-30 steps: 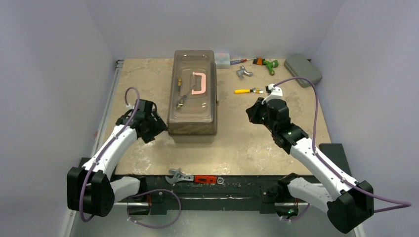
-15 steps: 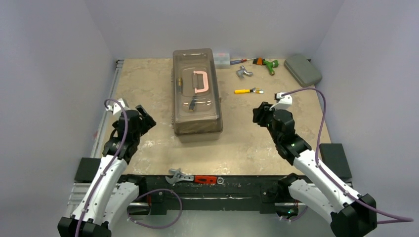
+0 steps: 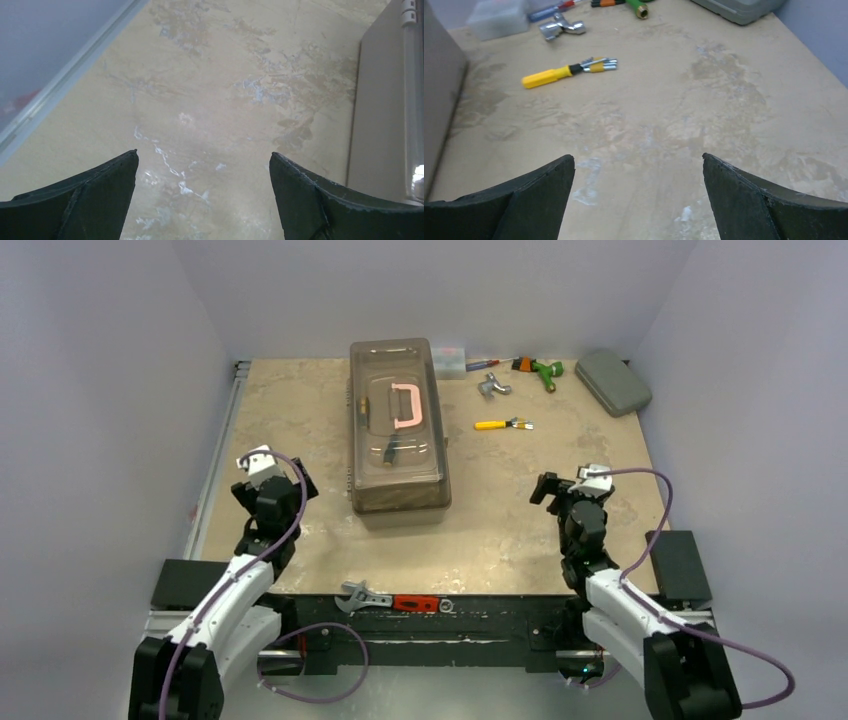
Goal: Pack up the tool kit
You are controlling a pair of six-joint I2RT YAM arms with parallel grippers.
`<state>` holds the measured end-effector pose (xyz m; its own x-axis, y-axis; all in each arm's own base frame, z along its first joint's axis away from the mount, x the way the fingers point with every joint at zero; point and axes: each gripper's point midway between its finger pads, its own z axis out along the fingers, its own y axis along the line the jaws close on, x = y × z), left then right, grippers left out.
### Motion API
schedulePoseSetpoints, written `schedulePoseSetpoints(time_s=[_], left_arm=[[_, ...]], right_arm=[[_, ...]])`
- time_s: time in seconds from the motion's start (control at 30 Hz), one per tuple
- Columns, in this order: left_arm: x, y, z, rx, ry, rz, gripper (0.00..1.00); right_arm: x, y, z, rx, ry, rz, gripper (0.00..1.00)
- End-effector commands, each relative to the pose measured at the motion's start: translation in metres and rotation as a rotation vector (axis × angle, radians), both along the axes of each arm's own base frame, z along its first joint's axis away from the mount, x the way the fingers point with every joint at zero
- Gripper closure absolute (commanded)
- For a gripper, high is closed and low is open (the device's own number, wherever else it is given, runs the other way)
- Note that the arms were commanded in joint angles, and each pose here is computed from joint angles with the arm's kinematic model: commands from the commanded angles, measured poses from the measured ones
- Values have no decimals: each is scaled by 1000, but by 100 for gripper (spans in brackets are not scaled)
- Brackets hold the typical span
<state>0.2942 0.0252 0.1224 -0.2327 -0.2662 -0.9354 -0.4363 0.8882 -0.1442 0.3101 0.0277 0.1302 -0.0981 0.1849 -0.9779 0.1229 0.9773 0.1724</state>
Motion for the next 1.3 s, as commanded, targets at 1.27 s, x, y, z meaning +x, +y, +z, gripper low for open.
schedulePoseSetpoints(time_s=[1.27], left_arm=[[90,-22,-6,210,-141,-433,0]], right_arm=[[76,-45,-25,-101,-21,-20,1]])
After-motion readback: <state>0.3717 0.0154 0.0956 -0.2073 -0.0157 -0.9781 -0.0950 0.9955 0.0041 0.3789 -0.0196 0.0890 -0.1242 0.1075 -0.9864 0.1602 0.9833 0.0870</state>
